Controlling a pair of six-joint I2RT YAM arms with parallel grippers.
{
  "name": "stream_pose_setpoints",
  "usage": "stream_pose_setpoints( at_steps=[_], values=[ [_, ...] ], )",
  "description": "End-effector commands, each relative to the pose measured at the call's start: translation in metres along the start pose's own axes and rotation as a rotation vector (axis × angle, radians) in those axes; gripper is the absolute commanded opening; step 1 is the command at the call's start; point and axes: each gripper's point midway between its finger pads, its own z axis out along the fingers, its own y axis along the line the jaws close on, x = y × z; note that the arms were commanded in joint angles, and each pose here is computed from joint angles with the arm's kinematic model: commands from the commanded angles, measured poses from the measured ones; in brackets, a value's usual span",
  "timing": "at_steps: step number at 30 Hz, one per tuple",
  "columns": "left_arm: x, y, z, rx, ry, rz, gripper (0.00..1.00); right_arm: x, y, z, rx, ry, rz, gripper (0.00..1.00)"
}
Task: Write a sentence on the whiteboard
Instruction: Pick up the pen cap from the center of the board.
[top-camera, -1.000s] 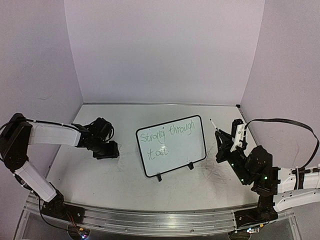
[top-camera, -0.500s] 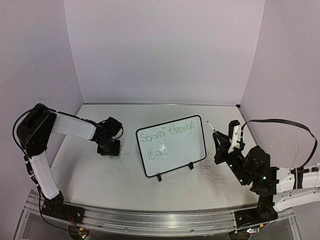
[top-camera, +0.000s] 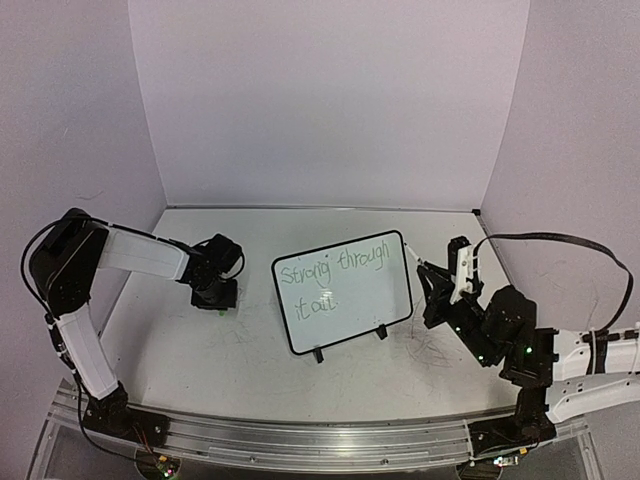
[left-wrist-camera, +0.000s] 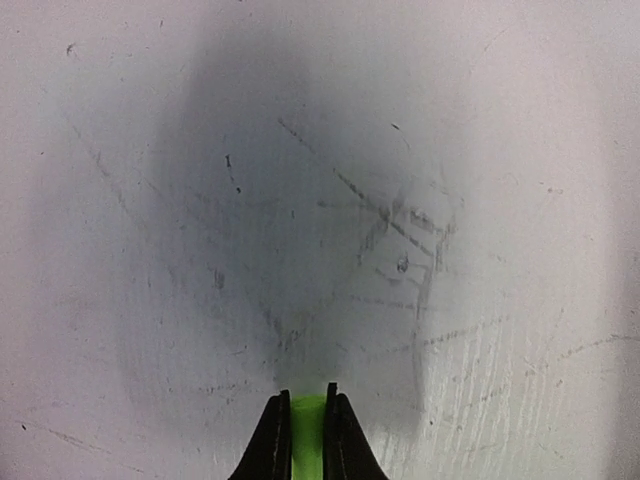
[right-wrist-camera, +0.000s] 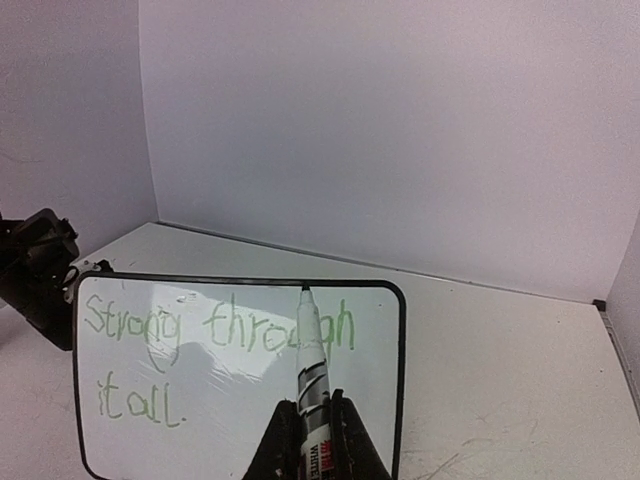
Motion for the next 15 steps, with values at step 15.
stream_pose_setpoints(
  at_steps=[15],
  values=[
    [-0.125, -0.063, -0.384, 1.181, -0.772, -0.218, 0.0, -0.095, 0.201, 0.061, -0.63, 0.066, 0.258, 0.0]
  ],
)
